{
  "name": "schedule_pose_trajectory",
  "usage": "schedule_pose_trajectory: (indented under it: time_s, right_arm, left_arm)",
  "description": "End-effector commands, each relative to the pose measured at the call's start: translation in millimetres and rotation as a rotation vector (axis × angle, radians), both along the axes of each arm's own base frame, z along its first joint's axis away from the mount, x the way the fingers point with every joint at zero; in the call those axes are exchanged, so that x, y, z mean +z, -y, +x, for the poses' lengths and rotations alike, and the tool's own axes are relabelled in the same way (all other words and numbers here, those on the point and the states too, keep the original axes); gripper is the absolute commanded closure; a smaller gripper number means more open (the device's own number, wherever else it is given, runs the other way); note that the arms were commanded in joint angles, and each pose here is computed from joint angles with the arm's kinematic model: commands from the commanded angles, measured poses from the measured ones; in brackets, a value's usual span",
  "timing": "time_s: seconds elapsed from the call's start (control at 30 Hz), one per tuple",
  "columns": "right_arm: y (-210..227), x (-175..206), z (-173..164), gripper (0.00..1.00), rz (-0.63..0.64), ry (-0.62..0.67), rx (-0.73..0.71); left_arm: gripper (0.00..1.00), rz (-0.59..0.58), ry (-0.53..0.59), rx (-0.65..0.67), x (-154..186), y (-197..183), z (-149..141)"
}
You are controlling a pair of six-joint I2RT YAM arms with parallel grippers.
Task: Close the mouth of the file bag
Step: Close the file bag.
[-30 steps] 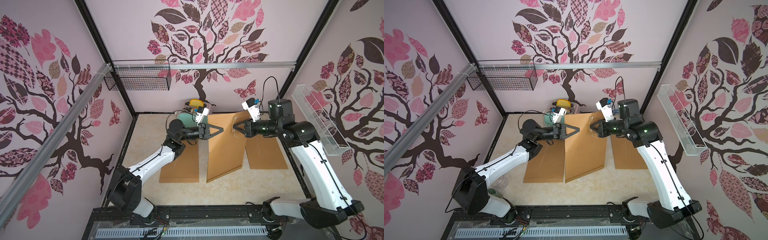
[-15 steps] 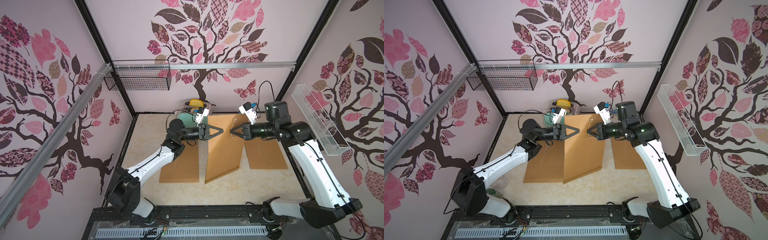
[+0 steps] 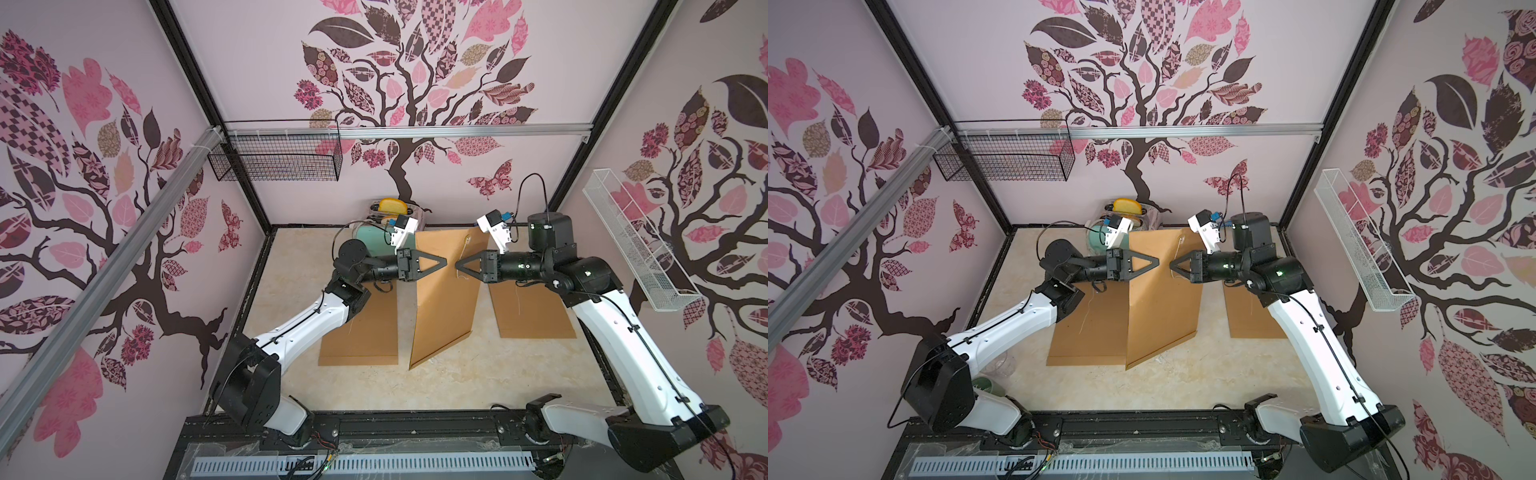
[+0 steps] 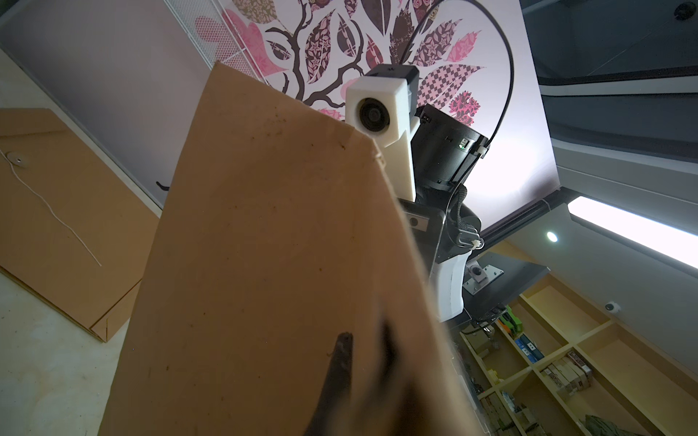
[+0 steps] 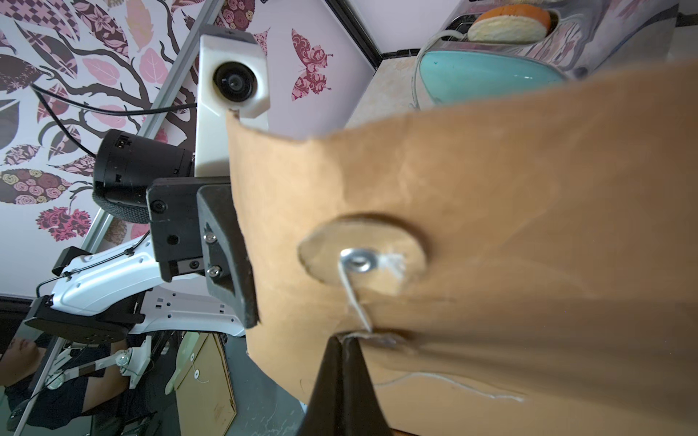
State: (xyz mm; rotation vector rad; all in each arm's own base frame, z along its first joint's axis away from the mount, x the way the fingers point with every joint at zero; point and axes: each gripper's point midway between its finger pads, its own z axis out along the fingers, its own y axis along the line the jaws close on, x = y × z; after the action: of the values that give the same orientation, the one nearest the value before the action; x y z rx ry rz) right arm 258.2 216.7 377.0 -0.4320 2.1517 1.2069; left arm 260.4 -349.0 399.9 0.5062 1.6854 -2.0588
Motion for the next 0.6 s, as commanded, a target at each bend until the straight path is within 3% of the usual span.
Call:
schedule_pose_trajectory:
  time_s: [0.0,0.23,0.57]
  right_arm:
    - [-6.7,10.8,-2.5,1.00,0.055,0.042,0.008]
    - [2.0,14.4,-2.3,1.00,0.008,0.069,-0.037]
    - [33.1,0.5,-6.9,1.00,-0.208,-0.036,-0.157]
  left_arm:
    - [1.00,-0.052,0.057,-0.007,17.6,-0.3,-9.3]
    - [1.00,-0.040,0.060,-0.031,14.2,6.2,-15.3]
    - [1.00,-0.014,0.053,-0.018,6.5,9.0,-12.4]
